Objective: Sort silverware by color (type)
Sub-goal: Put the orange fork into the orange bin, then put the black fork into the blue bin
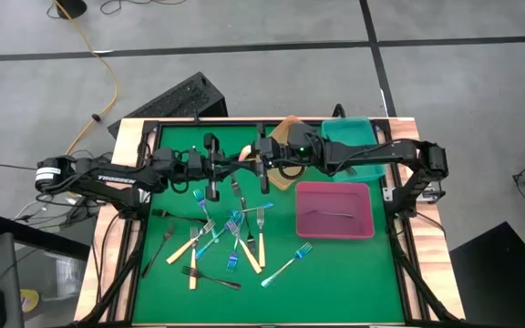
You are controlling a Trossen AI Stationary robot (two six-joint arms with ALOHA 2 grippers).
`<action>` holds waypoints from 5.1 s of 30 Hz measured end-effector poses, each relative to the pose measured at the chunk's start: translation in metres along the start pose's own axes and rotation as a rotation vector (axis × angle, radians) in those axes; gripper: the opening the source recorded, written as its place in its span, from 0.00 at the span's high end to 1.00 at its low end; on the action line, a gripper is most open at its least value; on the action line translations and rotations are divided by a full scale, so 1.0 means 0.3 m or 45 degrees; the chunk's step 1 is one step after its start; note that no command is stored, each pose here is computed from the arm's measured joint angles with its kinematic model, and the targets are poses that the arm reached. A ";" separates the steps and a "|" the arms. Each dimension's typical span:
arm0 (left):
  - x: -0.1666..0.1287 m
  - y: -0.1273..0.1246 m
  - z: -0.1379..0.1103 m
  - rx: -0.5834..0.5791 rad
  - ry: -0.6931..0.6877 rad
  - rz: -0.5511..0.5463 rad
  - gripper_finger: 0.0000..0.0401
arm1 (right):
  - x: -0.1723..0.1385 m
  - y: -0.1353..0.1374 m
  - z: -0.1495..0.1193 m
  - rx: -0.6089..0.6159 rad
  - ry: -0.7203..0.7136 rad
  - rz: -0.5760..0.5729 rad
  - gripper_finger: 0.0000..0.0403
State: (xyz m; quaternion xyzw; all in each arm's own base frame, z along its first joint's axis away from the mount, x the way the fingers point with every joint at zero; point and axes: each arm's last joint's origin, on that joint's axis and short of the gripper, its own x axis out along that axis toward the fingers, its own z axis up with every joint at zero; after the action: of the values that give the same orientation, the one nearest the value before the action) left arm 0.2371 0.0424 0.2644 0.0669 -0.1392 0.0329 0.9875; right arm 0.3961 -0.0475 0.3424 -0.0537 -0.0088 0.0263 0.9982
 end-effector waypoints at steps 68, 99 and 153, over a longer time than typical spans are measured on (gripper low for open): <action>-0.068 0.020 -0.140 -0.178 0.686 0.501 0.60 | -0.126 -0.251 -0.540 -0.581 1.635 -0.038 0.81; -0.071 0.029 -0.143 -0.171 0.696 0.536 0.60 | -0.117 -0.234 -0.650 -0.450 1.728 0.132 0.50; -0.056 0.089 -0.013 0.123 1.177 0.079 0.60 | -0.660 -0.037 0.007 0.209 1.044 -0.295 0.54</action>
State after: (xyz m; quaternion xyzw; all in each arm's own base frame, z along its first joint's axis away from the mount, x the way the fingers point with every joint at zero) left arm 0.2198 0.0687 0.2594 0.0871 0.3154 0.0953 0.9401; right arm 0.1989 -0.0689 0.3428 0.0213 0.3845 -0.1089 0.9164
